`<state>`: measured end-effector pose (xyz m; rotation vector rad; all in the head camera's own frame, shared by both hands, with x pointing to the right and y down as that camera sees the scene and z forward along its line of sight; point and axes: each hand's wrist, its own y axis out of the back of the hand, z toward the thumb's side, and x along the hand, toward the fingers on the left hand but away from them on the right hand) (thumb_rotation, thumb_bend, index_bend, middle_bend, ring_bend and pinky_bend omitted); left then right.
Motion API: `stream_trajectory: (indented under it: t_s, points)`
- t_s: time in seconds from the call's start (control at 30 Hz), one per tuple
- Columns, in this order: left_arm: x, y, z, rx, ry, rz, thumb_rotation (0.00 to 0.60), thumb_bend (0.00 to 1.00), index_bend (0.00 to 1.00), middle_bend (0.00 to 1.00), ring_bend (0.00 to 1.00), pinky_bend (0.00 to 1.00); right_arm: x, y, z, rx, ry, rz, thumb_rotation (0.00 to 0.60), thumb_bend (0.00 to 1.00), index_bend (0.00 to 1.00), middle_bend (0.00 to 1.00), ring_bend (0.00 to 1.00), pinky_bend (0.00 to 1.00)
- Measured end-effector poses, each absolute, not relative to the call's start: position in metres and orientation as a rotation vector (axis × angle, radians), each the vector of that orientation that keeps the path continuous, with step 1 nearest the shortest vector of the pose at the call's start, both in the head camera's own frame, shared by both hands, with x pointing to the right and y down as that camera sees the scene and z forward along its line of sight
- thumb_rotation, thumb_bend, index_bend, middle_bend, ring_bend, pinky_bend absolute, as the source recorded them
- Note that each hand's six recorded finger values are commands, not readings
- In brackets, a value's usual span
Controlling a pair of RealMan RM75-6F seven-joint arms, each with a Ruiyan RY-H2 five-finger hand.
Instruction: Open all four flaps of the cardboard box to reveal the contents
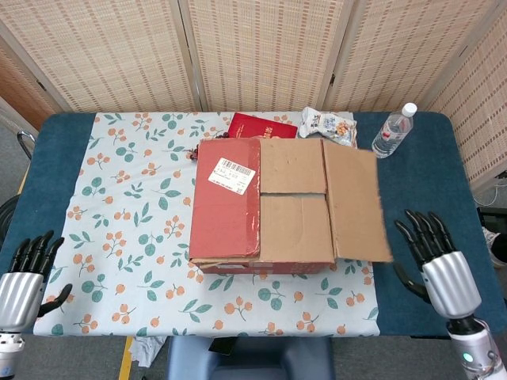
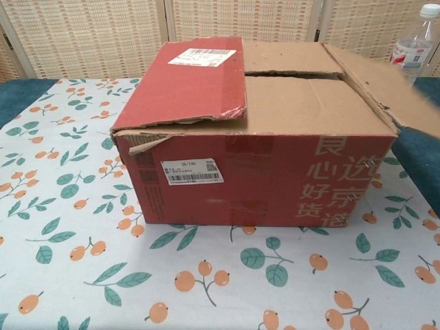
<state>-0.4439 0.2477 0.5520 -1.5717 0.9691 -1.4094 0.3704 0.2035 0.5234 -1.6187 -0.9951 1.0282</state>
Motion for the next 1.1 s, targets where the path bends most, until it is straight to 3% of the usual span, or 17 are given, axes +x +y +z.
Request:
stream_trajectory:
  t_s: [0.37,1.1]
  points:
    - [-0.414,0.244,0.558,-1.75,0.96,-1.356,0.598,0.33,0.0,0.0,0.03,0.0,0.4,0.236,0.535,-1.661,-0.962,1.154,0.6,0.42,0.0,0.0,0.0,0.0]
    - [-0.29,0.181,0.536,-1.926,0.845,-1.275,0.589,0.33,0.0,0.0,0.04,0.06,0.405,0.227,0.521,-1.82,-0.993,1.048,0.6,0.42,0.0,0.0,0.0,0.0]
